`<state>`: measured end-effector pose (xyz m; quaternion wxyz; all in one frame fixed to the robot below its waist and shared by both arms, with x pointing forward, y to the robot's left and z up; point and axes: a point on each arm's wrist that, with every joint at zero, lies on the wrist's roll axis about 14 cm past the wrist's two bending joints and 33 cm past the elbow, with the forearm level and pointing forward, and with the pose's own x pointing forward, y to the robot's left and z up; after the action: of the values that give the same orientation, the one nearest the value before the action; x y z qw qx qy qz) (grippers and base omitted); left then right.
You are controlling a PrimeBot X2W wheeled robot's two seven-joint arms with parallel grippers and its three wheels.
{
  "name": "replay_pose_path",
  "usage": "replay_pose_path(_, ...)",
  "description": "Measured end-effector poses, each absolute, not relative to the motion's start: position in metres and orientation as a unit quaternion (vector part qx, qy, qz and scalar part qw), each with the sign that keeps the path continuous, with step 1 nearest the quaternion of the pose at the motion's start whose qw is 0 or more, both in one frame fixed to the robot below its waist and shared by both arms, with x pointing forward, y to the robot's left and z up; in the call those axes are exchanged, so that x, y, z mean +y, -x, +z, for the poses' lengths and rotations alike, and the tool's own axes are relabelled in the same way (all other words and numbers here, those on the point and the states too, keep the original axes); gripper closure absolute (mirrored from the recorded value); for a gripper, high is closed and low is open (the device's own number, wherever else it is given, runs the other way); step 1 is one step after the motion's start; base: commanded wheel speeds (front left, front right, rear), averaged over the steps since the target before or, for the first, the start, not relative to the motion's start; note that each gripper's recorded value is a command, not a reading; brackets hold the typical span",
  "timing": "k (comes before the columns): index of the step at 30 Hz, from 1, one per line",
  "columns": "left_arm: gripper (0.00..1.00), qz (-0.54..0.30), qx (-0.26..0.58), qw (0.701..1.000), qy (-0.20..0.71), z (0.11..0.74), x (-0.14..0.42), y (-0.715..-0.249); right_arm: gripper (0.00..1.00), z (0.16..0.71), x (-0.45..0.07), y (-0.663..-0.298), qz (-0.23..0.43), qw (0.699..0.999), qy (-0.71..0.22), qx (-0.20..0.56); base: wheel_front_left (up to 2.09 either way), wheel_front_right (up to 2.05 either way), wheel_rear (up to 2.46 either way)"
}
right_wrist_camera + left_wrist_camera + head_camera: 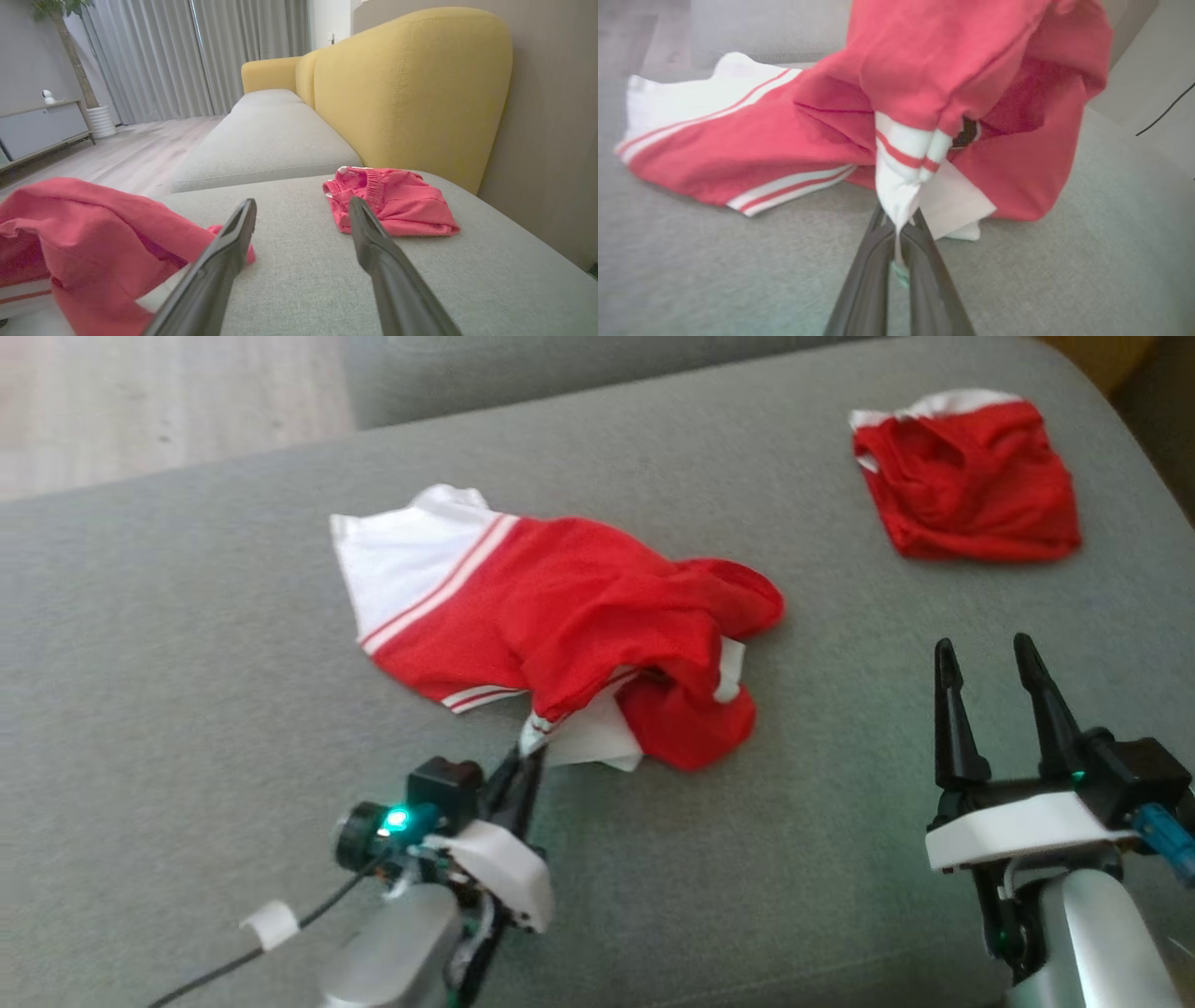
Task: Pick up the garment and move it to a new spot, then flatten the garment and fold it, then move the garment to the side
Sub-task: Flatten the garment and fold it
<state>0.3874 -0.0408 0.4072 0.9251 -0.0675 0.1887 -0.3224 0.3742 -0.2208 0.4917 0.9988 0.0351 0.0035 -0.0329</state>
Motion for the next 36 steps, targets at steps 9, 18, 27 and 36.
replay_pose_path(9, 1.00, -0.235, 0.085, 0.965, -0.076, 0.479, 0.070, -0.444, 0.00, 0.500, -0.192, -0.370, 0.008, 0.999, -0.048, -0.010, 0.00, 0.00, 0.00)
replay_pose_path(18, 1.00, -0.154, -0.004, 0.975, -0.163, 0.563, 0.145, -0.462, 0.00, 0.509, -0.177, -0.370, 0.031, 0.998, -0.049, -0.022, 0.00, 0.00, 0.00)
replay_pose_path(27, 1.00, -0.143, 0.109, 0.976, -0.119, 0.472, 0.151, -0.401, 0.00, 0.493, -0.176, -0.370, 0.032, 0.998, -0.050, 0.001, 0.00, 0.00, 0.00)
replay_pose_path(36, 1.00, -0.141, 0.204, 0.968, -0.036, 0.402, 0.125, -0.339, 0.00, 0.488, -0.170, -0.375, 0.040, 0.998, -0.050, 0.009, 0.00, 0.00, 0.00)
